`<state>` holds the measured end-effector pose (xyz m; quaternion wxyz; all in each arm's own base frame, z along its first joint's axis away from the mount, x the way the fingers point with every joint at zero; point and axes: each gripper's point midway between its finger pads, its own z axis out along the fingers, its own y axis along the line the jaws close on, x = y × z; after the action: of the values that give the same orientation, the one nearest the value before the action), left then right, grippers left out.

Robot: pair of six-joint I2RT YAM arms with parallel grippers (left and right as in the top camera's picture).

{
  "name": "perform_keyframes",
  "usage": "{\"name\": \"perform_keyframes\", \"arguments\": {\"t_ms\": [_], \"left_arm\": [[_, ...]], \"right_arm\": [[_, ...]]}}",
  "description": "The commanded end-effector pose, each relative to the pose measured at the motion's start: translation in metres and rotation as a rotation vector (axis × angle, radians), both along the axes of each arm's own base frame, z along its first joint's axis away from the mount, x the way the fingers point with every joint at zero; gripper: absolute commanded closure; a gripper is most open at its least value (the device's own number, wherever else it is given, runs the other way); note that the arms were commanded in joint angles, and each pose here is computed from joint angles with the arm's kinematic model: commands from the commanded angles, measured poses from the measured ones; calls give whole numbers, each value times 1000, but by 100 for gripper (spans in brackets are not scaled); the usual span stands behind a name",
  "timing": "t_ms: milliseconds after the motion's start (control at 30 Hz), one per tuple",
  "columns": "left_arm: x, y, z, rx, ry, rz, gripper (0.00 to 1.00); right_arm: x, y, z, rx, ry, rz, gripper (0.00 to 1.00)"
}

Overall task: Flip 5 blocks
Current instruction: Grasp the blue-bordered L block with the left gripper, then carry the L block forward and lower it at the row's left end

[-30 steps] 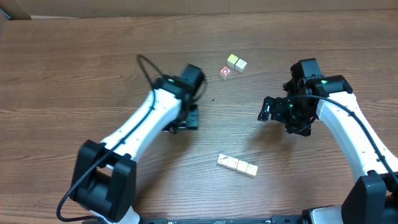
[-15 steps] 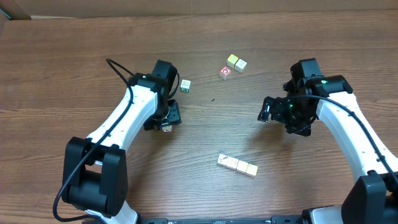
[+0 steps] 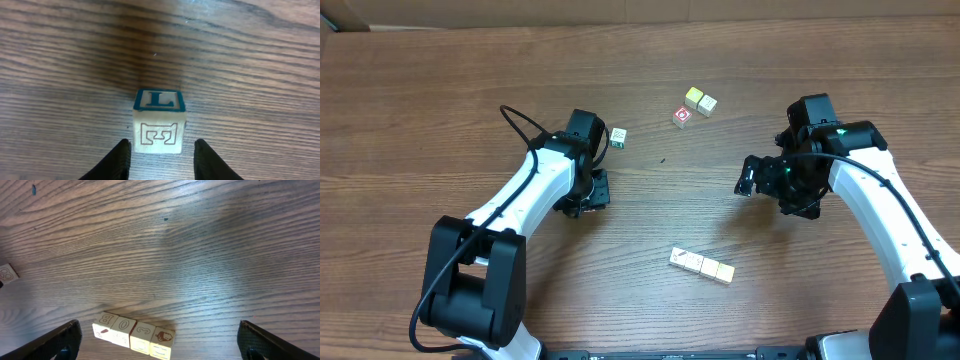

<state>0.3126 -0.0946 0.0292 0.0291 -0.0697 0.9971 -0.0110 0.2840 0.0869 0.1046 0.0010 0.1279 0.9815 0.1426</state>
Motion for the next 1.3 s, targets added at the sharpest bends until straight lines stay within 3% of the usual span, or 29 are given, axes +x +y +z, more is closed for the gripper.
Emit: {"name": "perform_keyframes", "arguments": {"t_ms": [0, 100, 333, 667, 833, 933, 1267], "left_arm": [[-3, -1, -9, 0, 25, -18, 65], [-3, -1, -12, 1, 26, -32, 59], [-1, -1, -20, 4, 38, -40, 60], [-1, -2, -22, 3, 40, -50, 80], [-4, -16, -16, -72, 67, -61, 88], [-6, -29, -6, -117, 53, -126, 96], [-44, -91, 19, -99, 9, -469, 96]], "right_arm": [[5, 1, 6, 4, -23, 8, 0], [5, 1, 6, 4, -22, 8, 0], [4, 1, 6, 3, -16, 8, 0], [4, 1, 6, 3, -16, 8, 0], [4, 1, 6, 3, -16, 8, 0], [4, 1, 6, 3, -16, 9, 0], [2, 1, 5, 1, -13, 26, 0]]}}
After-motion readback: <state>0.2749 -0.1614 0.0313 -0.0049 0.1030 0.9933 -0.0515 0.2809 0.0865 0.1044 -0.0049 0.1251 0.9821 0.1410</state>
